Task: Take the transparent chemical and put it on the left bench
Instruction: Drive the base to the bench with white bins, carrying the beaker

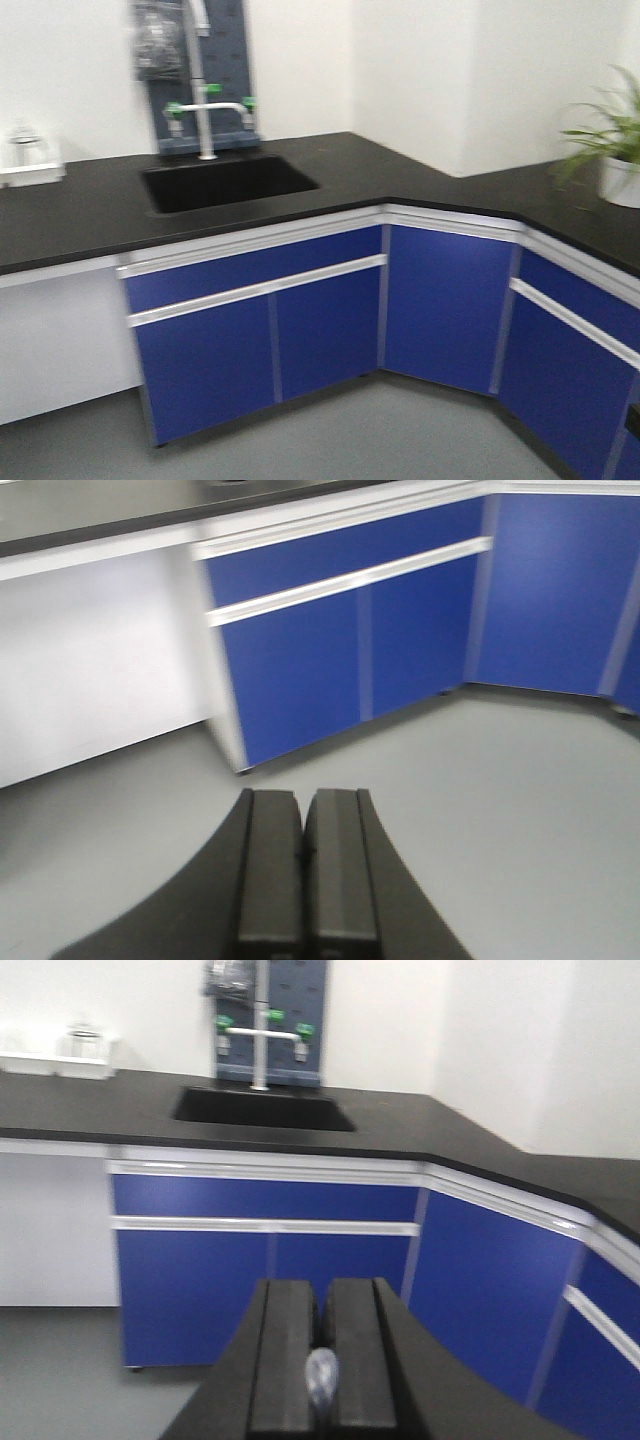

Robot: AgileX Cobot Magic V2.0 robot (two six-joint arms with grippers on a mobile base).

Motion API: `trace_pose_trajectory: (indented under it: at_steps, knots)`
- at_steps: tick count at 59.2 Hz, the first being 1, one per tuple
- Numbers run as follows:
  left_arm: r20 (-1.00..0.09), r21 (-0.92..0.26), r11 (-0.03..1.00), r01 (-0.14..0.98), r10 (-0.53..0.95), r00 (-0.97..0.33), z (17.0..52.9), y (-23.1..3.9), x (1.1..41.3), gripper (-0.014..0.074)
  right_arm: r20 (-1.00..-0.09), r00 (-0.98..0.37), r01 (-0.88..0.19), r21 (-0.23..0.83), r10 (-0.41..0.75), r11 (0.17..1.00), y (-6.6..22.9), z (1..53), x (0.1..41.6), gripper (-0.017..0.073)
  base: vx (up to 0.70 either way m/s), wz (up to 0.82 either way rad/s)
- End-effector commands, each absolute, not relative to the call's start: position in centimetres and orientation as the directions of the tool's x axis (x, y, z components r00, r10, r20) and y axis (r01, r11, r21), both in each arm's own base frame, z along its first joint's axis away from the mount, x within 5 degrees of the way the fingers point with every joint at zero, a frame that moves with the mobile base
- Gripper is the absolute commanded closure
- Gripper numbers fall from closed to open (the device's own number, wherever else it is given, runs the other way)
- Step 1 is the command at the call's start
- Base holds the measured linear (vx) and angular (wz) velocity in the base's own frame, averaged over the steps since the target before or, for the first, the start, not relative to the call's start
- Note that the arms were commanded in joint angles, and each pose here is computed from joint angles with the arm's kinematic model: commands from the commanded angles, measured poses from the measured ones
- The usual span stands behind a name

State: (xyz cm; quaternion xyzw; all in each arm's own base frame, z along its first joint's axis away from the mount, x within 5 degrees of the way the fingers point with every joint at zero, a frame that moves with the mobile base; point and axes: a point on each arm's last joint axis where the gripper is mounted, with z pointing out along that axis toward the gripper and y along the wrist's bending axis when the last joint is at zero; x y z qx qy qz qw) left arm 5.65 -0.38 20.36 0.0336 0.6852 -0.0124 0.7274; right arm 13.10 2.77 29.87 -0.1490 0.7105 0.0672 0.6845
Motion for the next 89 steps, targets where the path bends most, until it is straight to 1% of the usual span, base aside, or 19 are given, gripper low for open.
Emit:
trace_pose_trajectory:
  at_steps: [1, 34, 89]
  knots:
    - [-0.990, 0.023, 0.998, 0.063, 0.014, 0.141, 20.63, -0.36, 5.50, 0.0597, -0.995, 0.016, -0.313, -0.100, -0.099, 0.945, 2.88, 30.94, 13.10, 0.0562, -0.02, 0.78]
    - [-0.990, 0.023, 0.998, 0.063, 0.014, 0.141, 20.63, -0.36, 5.50, 0.0597, -0.995, 0.017, -0.314, -0.100, -0.099, 0.944, 2.89, 30.94, 13.10, 0.0562, 0.10, 0.74]
    - [-0.990, 0.023, 0.998, 0.063, 0.014, 0.141, 20.63, -0.36, 5.50, 0.0597, -0.995, 0.017, -0.313, -0.100, -0.099, 0.945, 2.88, 30.94, 13.10, 0.0562, 0.29, 0.57]
